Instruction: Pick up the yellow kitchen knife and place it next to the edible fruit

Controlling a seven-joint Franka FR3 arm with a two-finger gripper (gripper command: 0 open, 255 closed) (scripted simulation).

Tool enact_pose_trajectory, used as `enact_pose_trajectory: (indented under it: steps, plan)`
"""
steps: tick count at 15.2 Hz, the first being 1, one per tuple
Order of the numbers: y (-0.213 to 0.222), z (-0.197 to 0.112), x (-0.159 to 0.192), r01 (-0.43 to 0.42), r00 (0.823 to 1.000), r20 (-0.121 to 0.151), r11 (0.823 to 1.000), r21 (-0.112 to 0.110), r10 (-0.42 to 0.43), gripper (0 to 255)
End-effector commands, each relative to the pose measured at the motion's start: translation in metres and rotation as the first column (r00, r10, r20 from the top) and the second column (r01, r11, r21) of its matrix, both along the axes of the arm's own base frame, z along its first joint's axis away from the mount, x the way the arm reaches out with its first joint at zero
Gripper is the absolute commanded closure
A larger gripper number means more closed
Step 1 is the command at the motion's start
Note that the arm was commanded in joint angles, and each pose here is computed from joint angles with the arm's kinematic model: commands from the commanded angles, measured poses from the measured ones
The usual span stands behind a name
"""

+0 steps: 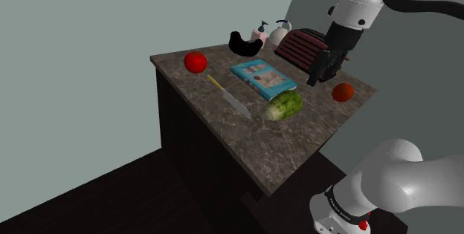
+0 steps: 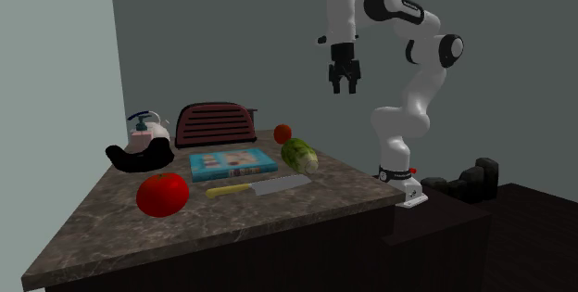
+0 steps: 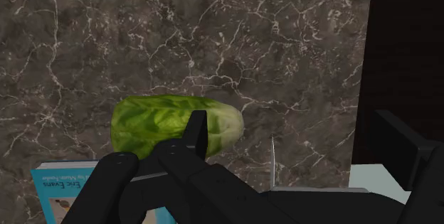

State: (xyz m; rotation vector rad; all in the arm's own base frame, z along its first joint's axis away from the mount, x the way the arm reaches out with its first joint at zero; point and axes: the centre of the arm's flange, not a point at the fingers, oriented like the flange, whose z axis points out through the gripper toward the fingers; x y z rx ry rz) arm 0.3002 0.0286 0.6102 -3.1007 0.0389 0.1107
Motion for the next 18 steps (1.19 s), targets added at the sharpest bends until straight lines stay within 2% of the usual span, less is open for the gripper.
enact_pose_trajectory:
  steps: [1,18]
  plan:
    - [0.0,0.0,0.0,0.0,1.0,0.0,1.0,0.0,0.0,0]
    - [0.021,-0.14,0.171,-0.01,1.0,0.017,1.0,-0.008,0.01,0]
